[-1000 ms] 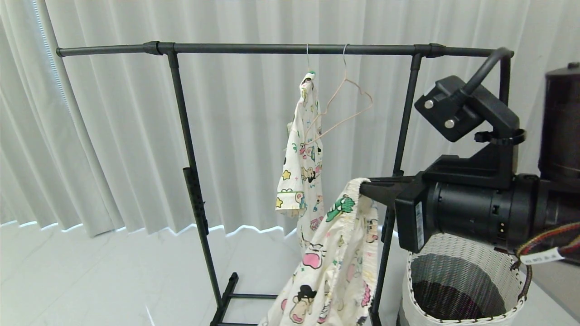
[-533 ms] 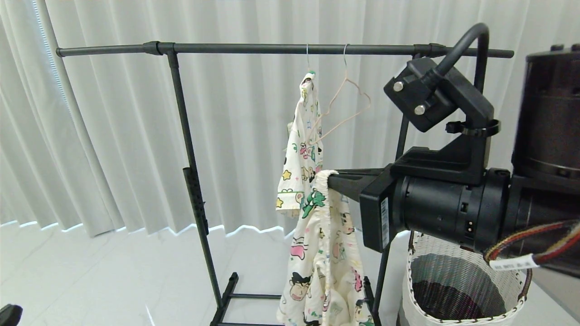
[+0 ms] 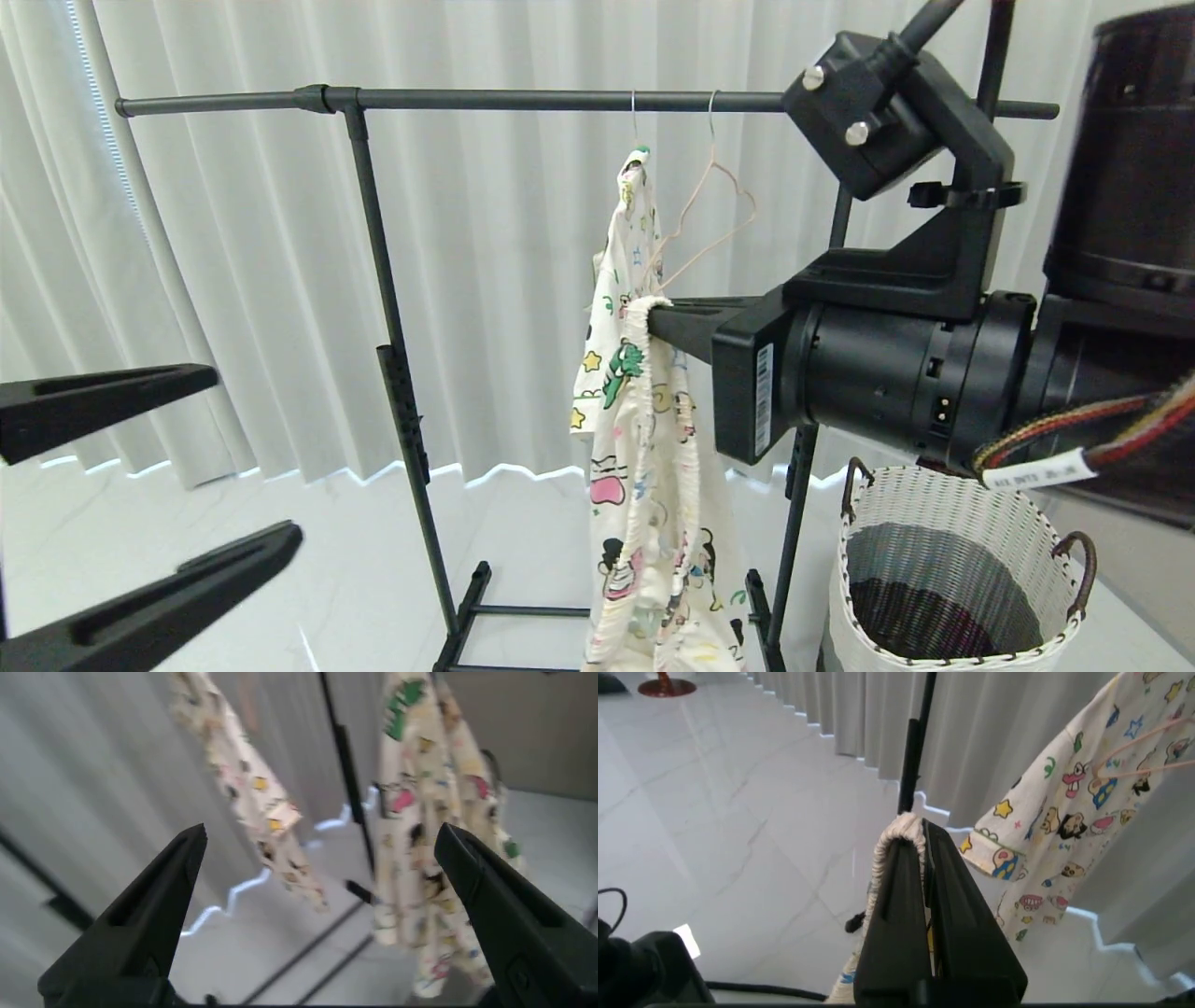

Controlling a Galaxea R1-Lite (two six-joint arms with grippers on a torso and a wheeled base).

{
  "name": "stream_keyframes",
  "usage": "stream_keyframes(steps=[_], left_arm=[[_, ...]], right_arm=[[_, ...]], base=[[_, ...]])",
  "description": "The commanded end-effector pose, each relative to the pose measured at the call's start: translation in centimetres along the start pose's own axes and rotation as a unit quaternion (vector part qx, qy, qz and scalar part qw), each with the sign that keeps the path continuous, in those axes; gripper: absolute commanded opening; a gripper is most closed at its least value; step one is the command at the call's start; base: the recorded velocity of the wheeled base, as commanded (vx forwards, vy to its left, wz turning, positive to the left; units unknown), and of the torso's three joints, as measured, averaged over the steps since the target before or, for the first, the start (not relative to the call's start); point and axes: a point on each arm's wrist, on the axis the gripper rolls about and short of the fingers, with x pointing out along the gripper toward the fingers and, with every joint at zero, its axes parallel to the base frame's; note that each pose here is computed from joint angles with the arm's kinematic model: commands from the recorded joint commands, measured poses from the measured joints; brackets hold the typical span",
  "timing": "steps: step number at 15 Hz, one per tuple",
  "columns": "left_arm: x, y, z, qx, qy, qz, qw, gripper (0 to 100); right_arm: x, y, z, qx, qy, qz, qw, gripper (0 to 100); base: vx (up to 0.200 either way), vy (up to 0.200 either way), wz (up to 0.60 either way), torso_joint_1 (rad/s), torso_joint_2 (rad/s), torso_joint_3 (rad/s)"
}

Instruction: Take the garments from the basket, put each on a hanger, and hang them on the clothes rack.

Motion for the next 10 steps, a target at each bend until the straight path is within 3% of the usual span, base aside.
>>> stream_keyframes(steps=[1, 3, 5, 7, 10], left_arm=[[4.0, -0.6, 0.4, -0.033, 0.041, -0.052, 0.9973, 100], [6.5, -1.3, 1.1, -0.079, 0.04, -0.026, 0.9957, 100], [8.5, -3.4, 0.9, -0.107, 0.06, 0.018, 0.9922, 100], [9.4, -5.3, 0.4, -0.118, 0.082, 0.035, 0.989, 100], [9.3, -6.2, -0.2, -0.11, 0.093, 0.015, 0.9894, 100]], right_arm=[[0.3, 0.2, 0.5, 0.001, -0.007, 0.002, 1.0, 0], [0.2, 0.3, 0.8, -0.005, -0.014, 0.004, 0.9999, 0], [0.2, 0.3, 0.8, -0.012, -0.014, 0.005, 0.9998, 0], [0.2, 0.3, 1.0, -0.013, -0.017, 0.005, 0.9998, 0], [0.1, 0.4, 1.5, -0.013, -0.026, 0.006, 0.9996, 0]], base=[[0.0, 0.0, 0.0, 0.0, 0.0, 0.0], [0.0, 0.0, 0.0, 0.0, 0.0, 0.0], [0.0, 0.0, 0.0, 0.0, 0.0, 0.0], [0.0, 0.0, 0.0, 0.0, 0.0, 0.0], [0.0, 0.0, 0.0, 0.0, 0.0, 0.0]])
